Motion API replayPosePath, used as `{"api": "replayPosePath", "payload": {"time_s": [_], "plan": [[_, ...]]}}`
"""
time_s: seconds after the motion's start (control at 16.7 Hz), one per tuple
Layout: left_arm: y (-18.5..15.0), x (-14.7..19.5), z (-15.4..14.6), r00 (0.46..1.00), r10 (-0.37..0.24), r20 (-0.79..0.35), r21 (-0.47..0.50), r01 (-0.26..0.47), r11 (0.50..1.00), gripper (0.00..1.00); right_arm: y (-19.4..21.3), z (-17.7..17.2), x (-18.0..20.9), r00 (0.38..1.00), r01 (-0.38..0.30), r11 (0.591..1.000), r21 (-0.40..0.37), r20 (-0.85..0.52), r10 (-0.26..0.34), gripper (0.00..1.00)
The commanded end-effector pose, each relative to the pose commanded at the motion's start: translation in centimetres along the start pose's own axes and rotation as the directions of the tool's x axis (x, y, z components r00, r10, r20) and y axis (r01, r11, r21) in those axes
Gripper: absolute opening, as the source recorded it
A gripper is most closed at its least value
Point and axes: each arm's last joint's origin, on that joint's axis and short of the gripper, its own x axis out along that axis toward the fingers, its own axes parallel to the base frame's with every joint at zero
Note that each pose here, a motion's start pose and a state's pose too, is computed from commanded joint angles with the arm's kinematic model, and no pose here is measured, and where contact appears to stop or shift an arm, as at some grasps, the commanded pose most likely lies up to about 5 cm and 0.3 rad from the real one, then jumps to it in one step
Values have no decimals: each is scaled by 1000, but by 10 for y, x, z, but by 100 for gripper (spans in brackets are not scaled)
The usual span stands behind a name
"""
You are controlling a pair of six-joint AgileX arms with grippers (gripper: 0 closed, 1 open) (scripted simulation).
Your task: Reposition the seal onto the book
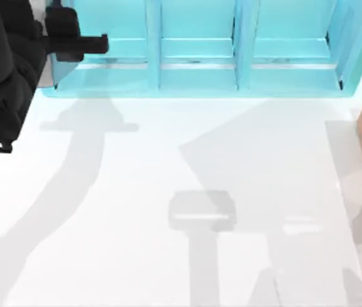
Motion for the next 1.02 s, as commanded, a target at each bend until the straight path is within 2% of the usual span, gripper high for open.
{"api": "replayPosePath", "payload": {"time_s": [0.42,0.54,0.66,0.84,1.02], "plan": [[2,-6,-2,1000,4,-14,7,-4,1000,0,0,0,0,1000,0,1000,0,0,0,100],[-3,-4,-2,1000,4,-21,-19,-4,1000,0,0,0,0,1000,0,1000,0,0,0,100],[-15,0,-5,999,7,-40,-77,-10,997,0,0,0,0,1000,0,1000,0,0,0,100],[-43,9,-15,996,21,-92,-219,-40,975,0,0,0,0,1000,0,1000,0,0,0,100],[-79,16,-33,987,46,-154,-407,-105,907,0,0,0,0,1000,0,1000,0,0,0,100]]}}
